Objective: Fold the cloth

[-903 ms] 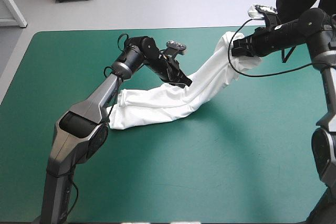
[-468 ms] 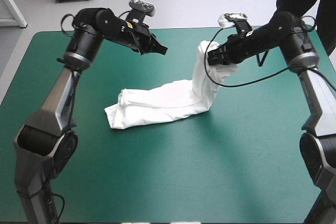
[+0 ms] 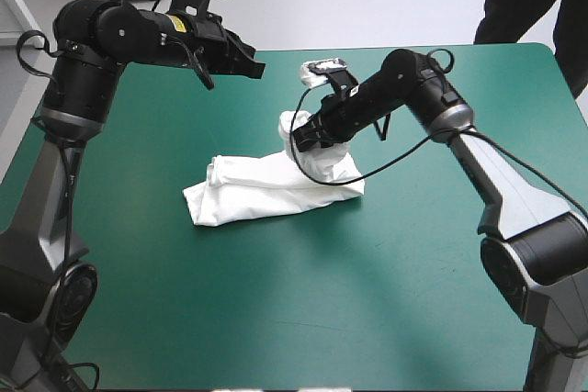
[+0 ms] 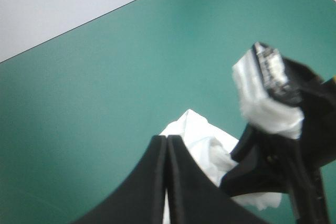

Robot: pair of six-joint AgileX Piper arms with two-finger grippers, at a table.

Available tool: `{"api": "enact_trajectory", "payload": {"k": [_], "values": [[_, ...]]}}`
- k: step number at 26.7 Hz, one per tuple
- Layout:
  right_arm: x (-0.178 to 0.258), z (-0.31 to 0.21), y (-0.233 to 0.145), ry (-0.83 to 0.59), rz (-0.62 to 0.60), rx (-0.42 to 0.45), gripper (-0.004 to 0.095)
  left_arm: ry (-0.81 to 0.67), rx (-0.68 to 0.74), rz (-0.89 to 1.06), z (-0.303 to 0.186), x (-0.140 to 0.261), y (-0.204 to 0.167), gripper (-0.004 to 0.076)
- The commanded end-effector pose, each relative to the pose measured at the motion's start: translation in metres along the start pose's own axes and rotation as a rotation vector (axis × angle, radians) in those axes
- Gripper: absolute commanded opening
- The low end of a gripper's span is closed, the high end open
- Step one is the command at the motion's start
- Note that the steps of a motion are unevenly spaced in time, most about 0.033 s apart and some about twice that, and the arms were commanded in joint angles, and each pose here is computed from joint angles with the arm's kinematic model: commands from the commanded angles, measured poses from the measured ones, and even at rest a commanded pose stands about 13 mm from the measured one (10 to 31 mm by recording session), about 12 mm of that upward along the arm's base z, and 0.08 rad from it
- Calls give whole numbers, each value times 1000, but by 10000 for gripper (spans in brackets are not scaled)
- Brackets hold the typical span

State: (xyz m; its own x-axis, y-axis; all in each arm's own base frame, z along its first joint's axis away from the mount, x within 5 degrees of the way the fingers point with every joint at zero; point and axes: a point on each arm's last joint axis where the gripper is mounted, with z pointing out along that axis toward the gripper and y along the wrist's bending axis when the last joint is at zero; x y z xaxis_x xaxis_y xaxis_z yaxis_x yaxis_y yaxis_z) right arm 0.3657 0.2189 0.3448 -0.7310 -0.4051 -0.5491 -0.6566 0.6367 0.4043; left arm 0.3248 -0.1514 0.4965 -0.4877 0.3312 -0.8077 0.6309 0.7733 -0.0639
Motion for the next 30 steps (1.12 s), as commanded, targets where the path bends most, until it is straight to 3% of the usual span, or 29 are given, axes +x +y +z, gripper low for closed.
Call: {"api": "enact_trajectory", "payload": {"k": [1, 7, 15, 19, 21, 22, 24, 28, 30], "values": [[-12, -4, 24, -89, -32, -48, -12, -55, 12, 10, -44, -1, -16, -22], [-14, 36, 35, -42, -42, -116, -12, -36, 3, 8, -54, 8, -19, -22], [-28, 58, 46, -78, -71, -173, 4, -6, -13, 6, -59, 19, -21, -22], [-30, 63, 46, -82, -86, -196, 170, -3, -17, 7, -63, 21, -22, -22], [-30, 64, 45, -79, -86, -193, 304, -5, -20, 8, -64, 22, -22, -22], [-29, 64, 45, -69, -90, -190, 455, -6, -20, 8, -64, 22, -22, -22], [-28, 64, 45, -61, -90, -196, 568, -6, -20, 8, -64, 22, -22, -22], [-29, 49, 52, -7, -141, -204, 612, -12, -21, 10, -68, 21, -23, -22], [-35, 34, 44, -5, -149, -97, 612, -14, -25, 5, -69, 22, -23, -22]]}}
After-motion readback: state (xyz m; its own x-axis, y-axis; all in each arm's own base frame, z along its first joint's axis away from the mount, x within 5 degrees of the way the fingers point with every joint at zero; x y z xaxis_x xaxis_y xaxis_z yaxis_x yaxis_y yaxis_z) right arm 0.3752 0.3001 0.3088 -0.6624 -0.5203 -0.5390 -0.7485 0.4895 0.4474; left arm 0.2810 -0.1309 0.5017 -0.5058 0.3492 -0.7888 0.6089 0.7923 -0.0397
